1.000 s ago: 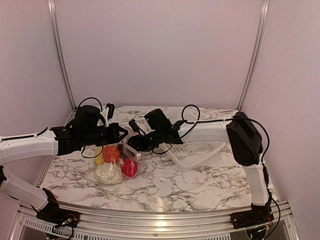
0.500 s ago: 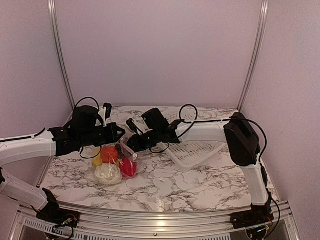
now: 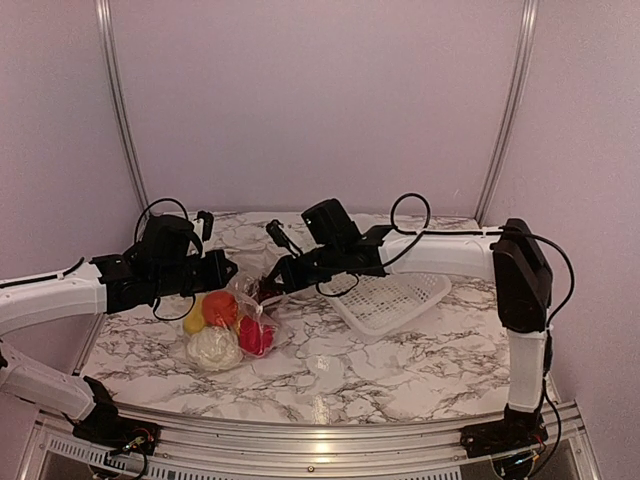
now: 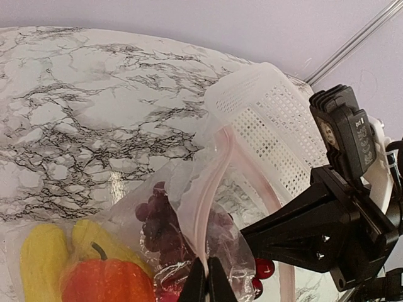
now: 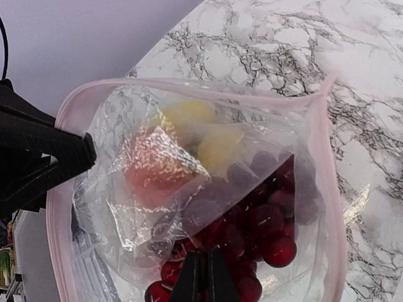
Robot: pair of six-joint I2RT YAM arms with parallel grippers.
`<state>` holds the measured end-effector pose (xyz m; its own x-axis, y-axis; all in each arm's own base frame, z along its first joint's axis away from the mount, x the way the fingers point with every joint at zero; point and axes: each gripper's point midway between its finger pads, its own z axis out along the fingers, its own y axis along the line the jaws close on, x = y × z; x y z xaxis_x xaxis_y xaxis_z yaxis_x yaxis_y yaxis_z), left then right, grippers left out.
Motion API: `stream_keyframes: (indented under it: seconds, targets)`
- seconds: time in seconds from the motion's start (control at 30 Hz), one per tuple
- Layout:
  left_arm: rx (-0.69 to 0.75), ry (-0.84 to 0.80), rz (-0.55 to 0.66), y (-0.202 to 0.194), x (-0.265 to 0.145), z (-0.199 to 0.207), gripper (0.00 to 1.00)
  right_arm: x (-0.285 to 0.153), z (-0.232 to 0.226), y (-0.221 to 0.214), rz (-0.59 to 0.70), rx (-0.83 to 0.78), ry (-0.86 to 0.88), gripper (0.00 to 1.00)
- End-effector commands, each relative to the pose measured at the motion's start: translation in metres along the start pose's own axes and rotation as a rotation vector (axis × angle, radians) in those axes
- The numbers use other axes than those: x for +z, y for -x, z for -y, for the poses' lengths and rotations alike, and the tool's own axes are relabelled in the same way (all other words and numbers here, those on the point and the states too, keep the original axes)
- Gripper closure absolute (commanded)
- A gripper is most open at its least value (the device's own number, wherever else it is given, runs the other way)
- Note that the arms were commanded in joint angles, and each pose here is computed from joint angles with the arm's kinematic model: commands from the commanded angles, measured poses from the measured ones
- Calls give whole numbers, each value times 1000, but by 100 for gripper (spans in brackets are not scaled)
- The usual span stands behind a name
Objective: Open the zip-top bag and remove the fake food
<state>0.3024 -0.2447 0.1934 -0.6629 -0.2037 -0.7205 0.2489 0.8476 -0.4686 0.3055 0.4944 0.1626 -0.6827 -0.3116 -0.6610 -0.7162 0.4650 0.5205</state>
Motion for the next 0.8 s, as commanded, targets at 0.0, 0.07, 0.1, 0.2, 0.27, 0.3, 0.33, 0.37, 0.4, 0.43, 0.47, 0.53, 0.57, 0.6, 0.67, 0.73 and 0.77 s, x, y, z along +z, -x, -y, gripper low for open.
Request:
stream_keyframes:
  seconds: [0.0,0.07,0.1,0.2,0.27,0.3,0.33,0.37,0.4,0.43,0.47,0.53,0.57,0.6,0.67,0.73,0.77]
  targets:
    - [18,88,-7,-4,-6,-21,100,-23,15,-2,4,-2,-56,100]
    - [19,91,-6,-3,-6,-22,100,-30,9,3,27,-15,-30,100]
    - [19,92,-9,-4,-5,-22,100,-34,4,8,43,-26,-13,100]
    - [23,65,-29,-8,-2,-18,100,-44,-20,28,97,-73,73,100]
    - [27,42,-37,-10,1,-13,100,-50,-36,43,135,-95,134,100]
    - [29,31,-40,-9,2,-11,100,-53,-42,49,153,-103,151,100]
    - [31,24,-44,-9,3,-9,100,-55,-47,56,170,-107,168,100]
    - [32,17,-46,-9,4,-7,100,-57,-52,62,185,-114,185,100]
    - [35,7,-49,-10,5,-5,100,-59,-57,68,196,-120,199,100]
    - [36,2,-46,-8,5,-4,100,-59,-59,72,204,-121,207,100]
    - [38,0,-50,-9,6,-3,100,-60,-62,77,213,-126,216,100]
    - [44,0,-52,-9,7,-3,100,-63,-68,87,232,-133,228,100]
    - [45,5,-51,-8,7,-3,100,-66,-71,93,246,-137,232,100]
    - [45,12,-51,-8,7,-4,100,-70,-74,98,261,-145,237,100]
    - [41,23,-46,-8,7,-7,100,-80,-78,107,290,-154,243,100]
    - [40,30,-45,-8,8,-9,100,-90,-79,113,313,-156,248,100]
    - [40,29,-50,-10,8,-8,100,-97,-82,119,343,-169,257,100]
